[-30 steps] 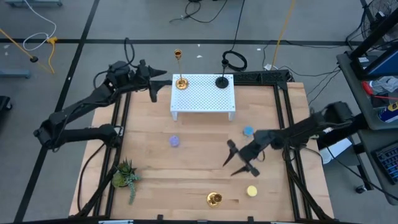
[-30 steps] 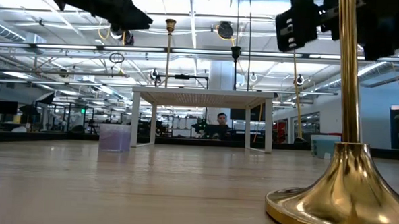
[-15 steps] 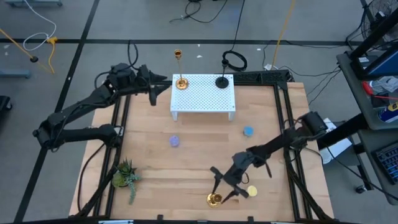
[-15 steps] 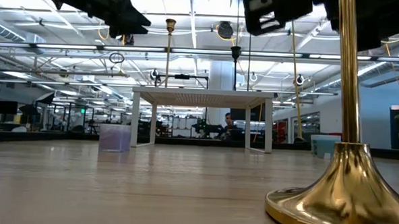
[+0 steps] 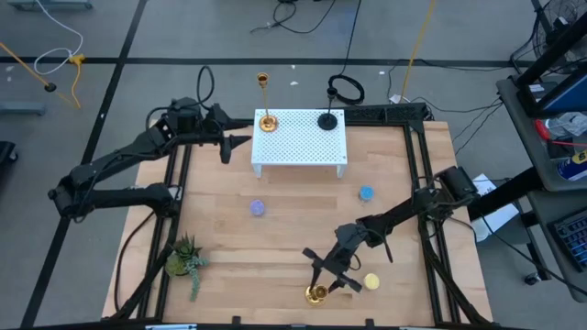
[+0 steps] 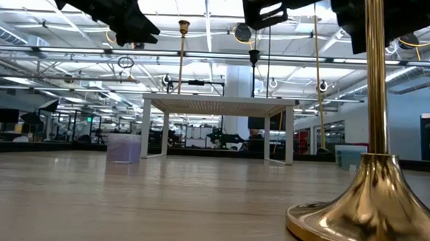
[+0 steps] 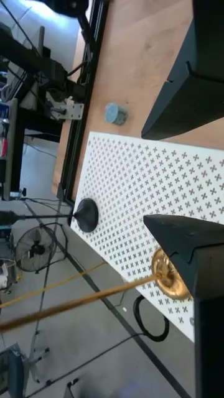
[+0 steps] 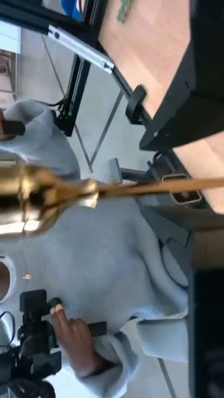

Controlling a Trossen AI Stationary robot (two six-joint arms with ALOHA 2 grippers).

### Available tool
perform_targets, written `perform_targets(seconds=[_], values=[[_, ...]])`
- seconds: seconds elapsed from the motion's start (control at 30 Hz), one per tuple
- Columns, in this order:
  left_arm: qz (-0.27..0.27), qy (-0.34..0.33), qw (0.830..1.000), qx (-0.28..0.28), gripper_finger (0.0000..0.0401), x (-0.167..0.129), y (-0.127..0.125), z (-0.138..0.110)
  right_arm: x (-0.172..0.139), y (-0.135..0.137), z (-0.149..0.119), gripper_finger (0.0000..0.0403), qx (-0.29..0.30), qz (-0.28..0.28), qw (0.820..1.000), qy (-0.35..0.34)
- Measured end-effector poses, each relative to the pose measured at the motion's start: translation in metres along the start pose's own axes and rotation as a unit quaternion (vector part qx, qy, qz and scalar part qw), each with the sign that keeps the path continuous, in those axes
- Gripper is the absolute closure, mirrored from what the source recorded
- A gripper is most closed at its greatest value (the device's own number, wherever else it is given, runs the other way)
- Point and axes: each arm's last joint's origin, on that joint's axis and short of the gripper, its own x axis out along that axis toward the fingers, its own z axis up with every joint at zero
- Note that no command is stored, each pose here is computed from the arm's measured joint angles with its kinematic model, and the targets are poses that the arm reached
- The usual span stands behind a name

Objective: Pick & Place candle stick holders
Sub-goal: Put the gold candle holder on the shelf

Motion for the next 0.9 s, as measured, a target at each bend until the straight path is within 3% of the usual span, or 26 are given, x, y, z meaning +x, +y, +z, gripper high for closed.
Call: perform_targets(seconds=[0.27,0.43,0.57,0.77,0.9], values=[[-0.036,0.0,0.999,0.008,0.0187,0.004,-0.013,0.001,-0.004,-0.006,-0.002,0.0386,0.011,-0.01,1.0,0.007],[-0.057,0.0,0.998,0.003,0.0187,0.006,-0.021,0.002,-0.008,-0.013,0.007,0.0377,-0.006,-0.02,0.999,-0.03],[-0.072,0.001,0.997,-0.007,0.0187,0.007,-0.028,0.002,-0.013,-0.028,0.018,0.0386,0.022,-0.038,0.998,-0.045],[-0.105,0.006,0.994,-0.023,0.0187,0.009,-0.043,0.002,-0.035,-0.059,0.053,0.0386,0.031,-0.145,0.986,-0.069],[-0.123,0.008,0.992,-0.012,0.0188,0.008,-0.051,0.002,-0.072,-0.072,0.086,0.0374,0.007,-0.288,0.956,-0.055]])
